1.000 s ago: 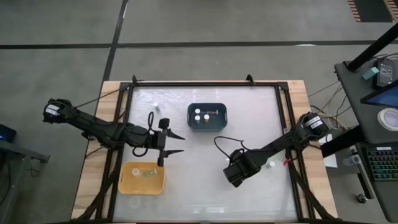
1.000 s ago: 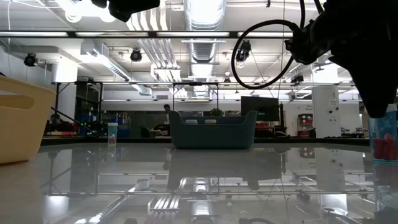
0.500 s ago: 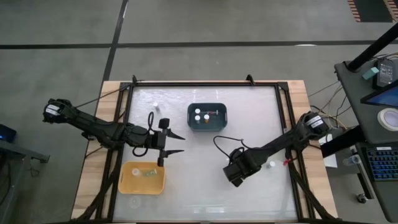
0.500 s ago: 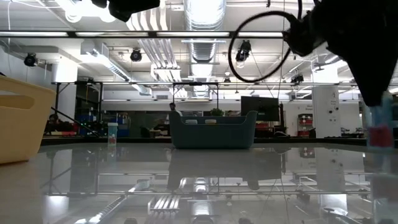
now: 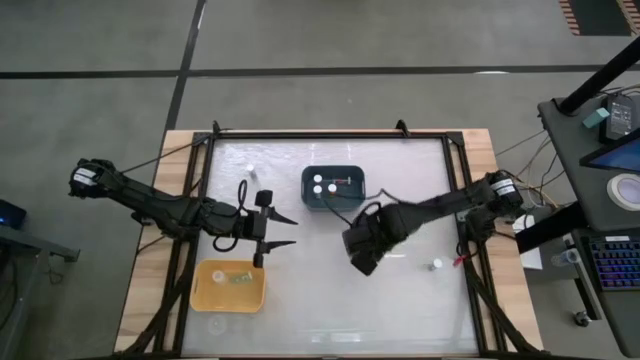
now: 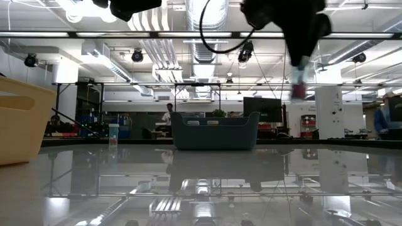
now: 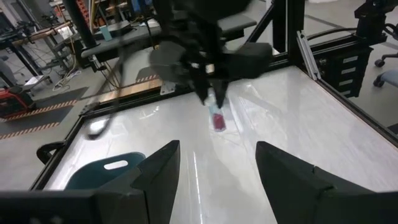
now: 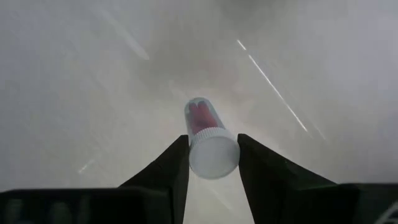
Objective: Pick and place medicine bottles into bin by pill shape (circle, oval)
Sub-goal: Put the blue capsule bottle into the blue bin
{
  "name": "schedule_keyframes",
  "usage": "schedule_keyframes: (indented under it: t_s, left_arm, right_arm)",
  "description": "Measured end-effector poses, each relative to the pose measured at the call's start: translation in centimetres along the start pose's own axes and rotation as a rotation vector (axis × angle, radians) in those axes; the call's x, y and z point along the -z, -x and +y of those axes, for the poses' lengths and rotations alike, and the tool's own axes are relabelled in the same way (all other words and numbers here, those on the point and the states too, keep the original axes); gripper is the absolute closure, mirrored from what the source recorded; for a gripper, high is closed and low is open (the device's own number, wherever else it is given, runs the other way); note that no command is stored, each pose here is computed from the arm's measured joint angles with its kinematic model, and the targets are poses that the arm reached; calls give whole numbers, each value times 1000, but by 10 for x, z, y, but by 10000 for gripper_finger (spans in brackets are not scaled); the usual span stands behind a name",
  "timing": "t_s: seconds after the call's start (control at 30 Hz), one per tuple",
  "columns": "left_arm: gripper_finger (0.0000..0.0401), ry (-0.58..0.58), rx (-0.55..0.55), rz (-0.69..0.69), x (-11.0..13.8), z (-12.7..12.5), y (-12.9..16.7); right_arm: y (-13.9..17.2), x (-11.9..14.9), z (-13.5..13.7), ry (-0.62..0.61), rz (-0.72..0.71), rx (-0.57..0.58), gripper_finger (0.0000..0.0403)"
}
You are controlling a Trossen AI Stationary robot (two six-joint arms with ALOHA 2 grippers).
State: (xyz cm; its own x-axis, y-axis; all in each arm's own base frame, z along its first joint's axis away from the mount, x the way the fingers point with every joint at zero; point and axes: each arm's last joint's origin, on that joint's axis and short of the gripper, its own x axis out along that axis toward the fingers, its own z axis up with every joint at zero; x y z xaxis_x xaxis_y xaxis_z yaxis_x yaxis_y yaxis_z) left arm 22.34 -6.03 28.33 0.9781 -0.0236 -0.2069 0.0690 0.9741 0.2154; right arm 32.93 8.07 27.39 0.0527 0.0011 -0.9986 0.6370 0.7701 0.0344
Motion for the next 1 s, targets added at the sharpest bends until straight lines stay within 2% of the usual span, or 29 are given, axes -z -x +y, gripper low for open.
schedule_keyframes:
  t_s: [0.43, 0.83, 1.0]
  left_arm:
    - [206, -1, 0, 0, 0, 0, 0]
    - [206, -2, -1, 1, 0, 0, 0]
    - [206, -3, -1, 1, 0, 0, 0]
  right_arm:
    - [34, -62, -43, 66, -118, -59, 287]
    - [36, -104, -95, 79, -171, -46, 287]
    - [31, -118, -106, 96, -197, -45, 287]
